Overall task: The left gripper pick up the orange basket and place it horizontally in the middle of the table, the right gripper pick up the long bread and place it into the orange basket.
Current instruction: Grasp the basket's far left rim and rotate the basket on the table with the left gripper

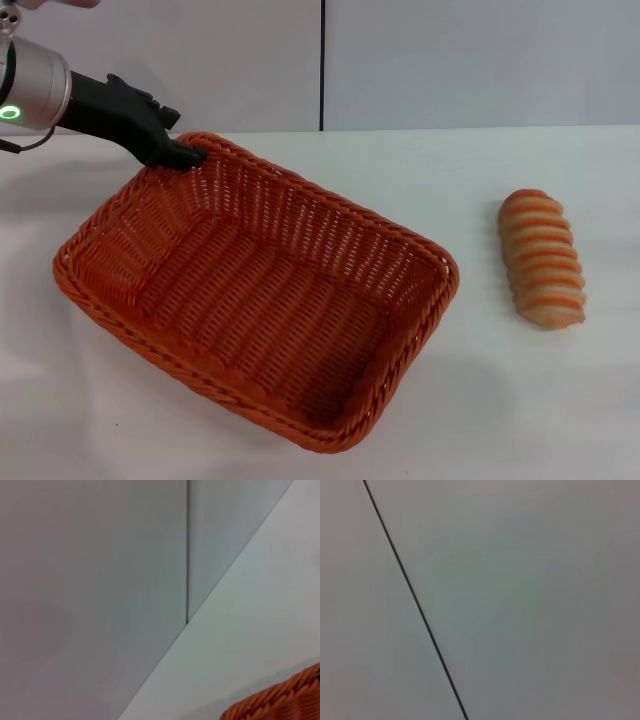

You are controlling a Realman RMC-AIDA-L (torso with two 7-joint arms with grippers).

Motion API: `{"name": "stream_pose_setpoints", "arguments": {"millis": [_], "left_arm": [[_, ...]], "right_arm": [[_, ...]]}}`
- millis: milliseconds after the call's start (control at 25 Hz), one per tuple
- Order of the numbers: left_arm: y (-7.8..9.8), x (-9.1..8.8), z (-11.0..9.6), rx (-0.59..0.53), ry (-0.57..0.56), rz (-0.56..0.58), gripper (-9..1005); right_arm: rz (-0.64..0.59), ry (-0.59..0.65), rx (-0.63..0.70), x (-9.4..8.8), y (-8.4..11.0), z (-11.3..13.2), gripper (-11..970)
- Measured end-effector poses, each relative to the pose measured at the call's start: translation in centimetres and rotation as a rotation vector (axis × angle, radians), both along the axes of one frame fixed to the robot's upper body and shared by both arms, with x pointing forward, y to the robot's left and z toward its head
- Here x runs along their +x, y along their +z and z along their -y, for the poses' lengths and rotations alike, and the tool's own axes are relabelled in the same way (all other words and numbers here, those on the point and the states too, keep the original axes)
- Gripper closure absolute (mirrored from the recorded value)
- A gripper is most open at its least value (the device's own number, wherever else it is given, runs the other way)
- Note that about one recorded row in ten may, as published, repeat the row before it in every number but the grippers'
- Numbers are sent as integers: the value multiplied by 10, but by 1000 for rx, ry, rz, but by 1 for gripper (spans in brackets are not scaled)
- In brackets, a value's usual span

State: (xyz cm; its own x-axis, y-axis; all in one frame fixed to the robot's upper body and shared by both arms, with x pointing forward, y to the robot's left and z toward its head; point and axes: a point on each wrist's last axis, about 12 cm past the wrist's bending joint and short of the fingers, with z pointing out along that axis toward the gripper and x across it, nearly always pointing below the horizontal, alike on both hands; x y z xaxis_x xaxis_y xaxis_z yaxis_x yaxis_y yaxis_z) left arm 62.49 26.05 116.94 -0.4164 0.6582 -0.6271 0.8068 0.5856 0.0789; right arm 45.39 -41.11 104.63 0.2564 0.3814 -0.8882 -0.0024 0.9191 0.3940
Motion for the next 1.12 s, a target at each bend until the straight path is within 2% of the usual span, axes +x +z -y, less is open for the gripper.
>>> {"name": "stream_pose_setpoints", "arguments": {"millis": [400, 760, 1120], "left_arm": [[-7, 2, 4, 0, 1, -29, 475], [-13, 8, 6, 30, 9, -36, 485], [-13, 8, 9, 37, 6, -42, 496]], "right_arm": [[-13, 35, 5, 2, -2, -6, 200], [-36, 133, 15, 15, -6, -27, 200], [-38, 146, 15, 19, -6, -30, 200]]}}
